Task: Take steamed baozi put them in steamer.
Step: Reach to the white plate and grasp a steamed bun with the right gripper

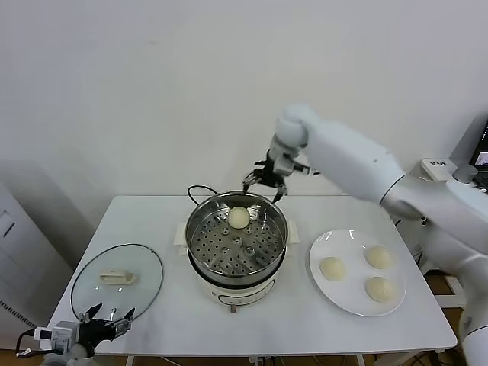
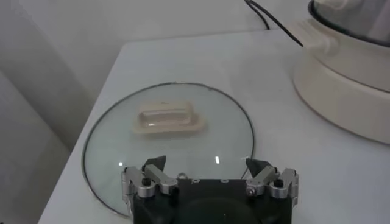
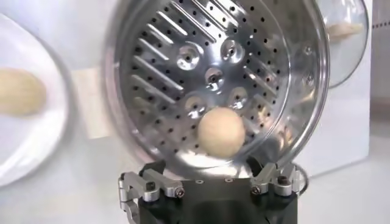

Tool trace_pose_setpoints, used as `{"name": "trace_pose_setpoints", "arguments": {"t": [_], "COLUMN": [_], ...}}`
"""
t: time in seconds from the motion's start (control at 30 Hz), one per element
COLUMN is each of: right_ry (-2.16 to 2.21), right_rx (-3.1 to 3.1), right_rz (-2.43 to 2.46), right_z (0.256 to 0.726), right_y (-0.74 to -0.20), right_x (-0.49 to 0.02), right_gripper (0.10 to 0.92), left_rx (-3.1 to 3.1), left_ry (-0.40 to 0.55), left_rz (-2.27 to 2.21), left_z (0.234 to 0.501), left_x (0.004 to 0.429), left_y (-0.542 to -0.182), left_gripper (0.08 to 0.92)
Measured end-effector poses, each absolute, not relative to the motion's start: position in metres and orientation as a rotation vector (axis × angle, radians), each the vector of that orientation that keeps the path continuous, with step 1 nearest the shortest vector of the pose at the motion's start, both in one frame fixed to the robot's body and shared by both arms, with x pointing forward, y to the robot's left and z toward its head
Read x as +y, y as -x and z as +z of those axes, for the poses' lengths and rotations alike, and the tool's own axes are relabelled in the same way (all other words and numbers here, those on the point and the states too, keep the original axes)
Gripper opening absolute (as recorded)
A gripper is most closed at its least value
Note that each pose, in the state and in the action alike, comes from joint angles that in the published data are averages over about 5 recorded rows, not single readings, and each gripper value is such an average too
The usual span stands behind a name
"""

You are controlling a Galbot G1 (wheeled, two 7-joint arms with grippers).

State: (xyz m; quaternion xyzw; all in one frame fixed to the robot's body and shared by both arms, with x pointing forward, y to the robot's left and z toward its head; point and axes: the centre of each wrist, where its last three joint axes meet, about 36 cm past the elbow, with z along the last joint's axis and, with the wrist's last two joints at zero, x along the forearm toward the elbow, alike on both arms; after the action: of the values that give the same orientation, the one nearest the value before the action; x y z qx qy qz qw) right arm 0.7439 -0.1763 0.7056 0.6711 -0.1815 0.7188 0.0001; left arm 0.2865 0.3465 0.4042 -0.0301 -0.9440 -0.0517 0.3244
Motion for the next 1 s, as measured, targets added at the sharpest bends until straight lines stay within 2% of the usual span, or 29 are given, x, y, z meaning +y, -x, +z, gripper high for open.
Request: {"name": "trace_pose_setpoints", "arguments": {"t": [0.17, 0.37, 0.67, 1.0], "right_ry": [-1.996, -1.823, -1.659, -1.567], "right_rx": [-0.72, -0.958, -1.191, -1.31], "right_rz": [2.09, 1.801, 1.474, 1.275], "right_z": [0.716, 0.703, 0.662, 0.603], "right_y": [-0.747, -0.74, -0.715, -0.686], "right_x": [-0.221, -0.272, -0.328, -0.364], "right_gripper": [0.823, 0.823, 0.823, 0.823], "left_rx": [-2.479, -2.476, -2.478, -2.479], "left_ry": [0.082, 0.078, 0.078, 0.08], "left_rz": [-0.132, -0.126, -0.119, -0.117], "left_z": [0.405, 0.404, 0.405, 0.407], "left_x": [0.345, 0.345, 0.344, 0.342], "left_y": [-0.286, -0.285, -0.283, -0.282], "left_gripper": [0.823, 0.823, 0.823, 0.823]}}
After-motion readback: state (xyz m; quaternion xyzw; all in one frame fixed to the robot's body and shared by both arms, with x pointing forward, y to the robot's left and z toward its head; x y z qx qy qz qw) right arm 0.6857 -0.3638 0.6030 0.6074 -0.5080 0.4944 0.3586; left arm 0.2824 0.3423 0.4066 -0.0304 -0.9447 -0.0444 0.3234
